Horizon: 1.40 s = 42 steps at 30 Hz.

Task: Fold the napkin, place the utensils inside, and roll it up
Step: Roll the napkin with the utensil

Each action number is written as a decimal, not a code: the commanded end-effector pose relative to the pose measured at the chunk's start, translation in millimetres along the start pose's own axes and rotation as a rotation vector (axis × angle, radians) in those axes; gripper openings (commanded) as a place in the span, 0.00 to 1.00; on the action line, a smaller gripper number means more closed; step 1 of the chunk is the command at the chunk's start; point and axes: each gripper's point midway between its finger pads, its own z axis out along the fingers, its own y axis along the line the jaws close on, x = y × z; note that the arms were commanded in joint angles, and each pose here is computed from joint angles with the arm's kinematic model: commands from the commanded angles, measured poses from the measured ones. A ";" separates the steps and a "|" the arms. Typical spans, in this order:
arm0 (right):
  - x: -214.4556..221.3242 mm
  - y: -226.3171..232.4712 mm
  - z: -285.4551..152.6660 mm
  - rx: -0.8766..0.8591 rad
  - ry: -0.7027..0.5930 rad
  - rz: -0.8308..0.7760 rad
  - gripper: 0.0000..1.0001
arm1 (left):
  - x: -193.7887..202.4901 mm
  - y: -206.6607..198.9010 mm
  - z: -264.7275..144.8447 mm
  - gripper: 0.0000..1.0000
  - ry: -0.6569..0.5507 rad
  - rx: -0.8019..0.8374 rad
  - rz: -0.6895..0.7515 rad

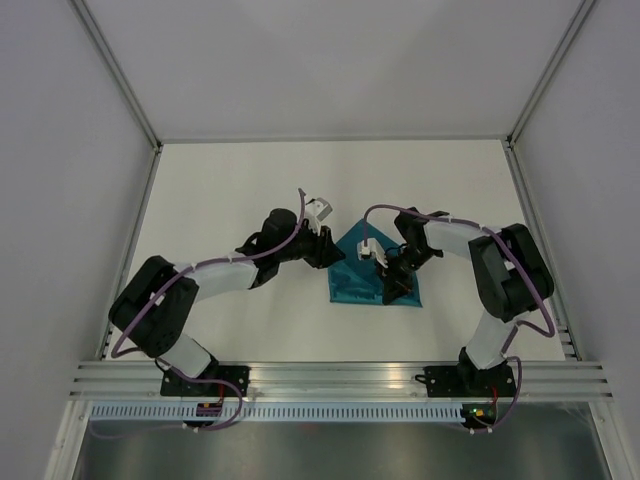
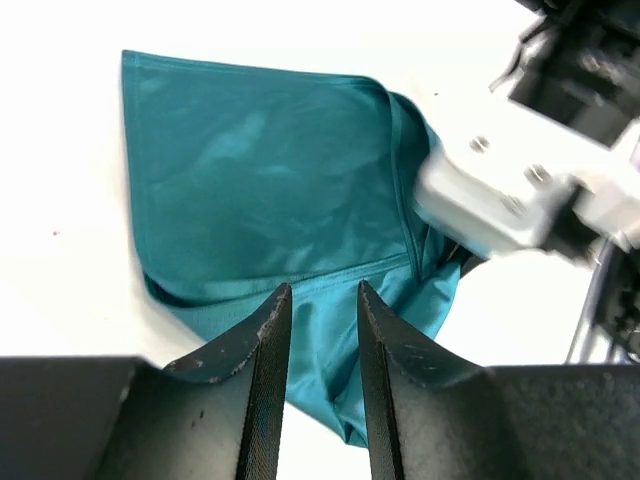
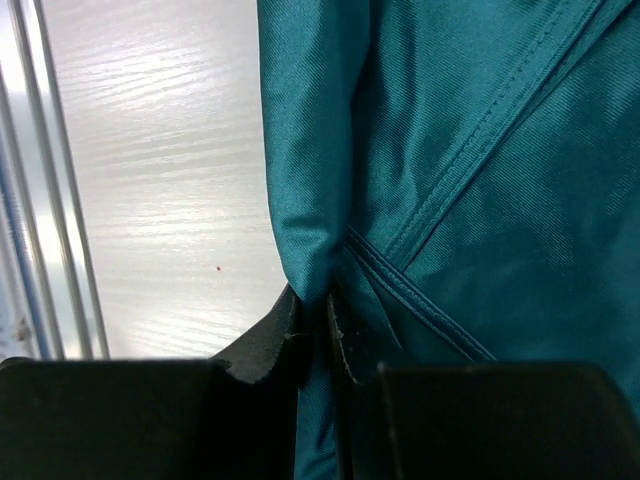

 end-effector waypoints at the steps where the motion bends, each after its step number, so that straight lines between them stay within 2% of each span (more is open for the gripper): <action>1: 23.1 -2.8 9.1 -0.091 0.066 0.040 0.05 | -26.2 -13.6 -7.6 0.38 -0.151 -0.052 0.128; 3: 20.0 -4.8 7.1 -0.124 0.058 0.063 0.04 | -25.0 -15.6 -9.0 0.38 -0.162 -0.106 0.236; 6: 27.2 -12.1 9.7 -0.153 0.070 0.109 0.04 | -13.9 -52.8 -5.8 0.39 -0.177 -0.085 0.440; 10: 30.3 -20.9 10.5 -0.153 0.080 0.136 0.04 | 0.7 -73.6 1.6 0.43 -0.145 -0.068 0.597; 19: 33.4 -29.0 12.1 -0.173 0.087 0.183 0.04 | 59.5 -86.5 35.8 0.54 0.043 -0.036 0.913; 24: 34.7 -32.9 12.5 -0.181 0.090 0.208 0.05 | 78.0 -90.5 50.6 0.58 0.083 -0.017 0.975; 25: 34.6 -32.8 13.0 -0.185 0.089 0.212 0.05 | 79.3 -90.3 53.6 0.63 0.083 -0.017 0.990; 32: 34.9 -34.6 12.9 -0.191 0.085 0.222 0.05 | 91.4 -85.9 66.7 0.63 0.123 -0.008 1.042; 37: 35.2 -35.6 13.4 -0.195 0.084 0.228 0.04 | 101.6 -86.3 71.1 0.59 0.154 0.020 1.034; 42: 35.9 -35.6 14.6 -0.202 0.082 0.234 0.04 | 123.9 -82.0 72.0 0.47 0.228 0.049 0.990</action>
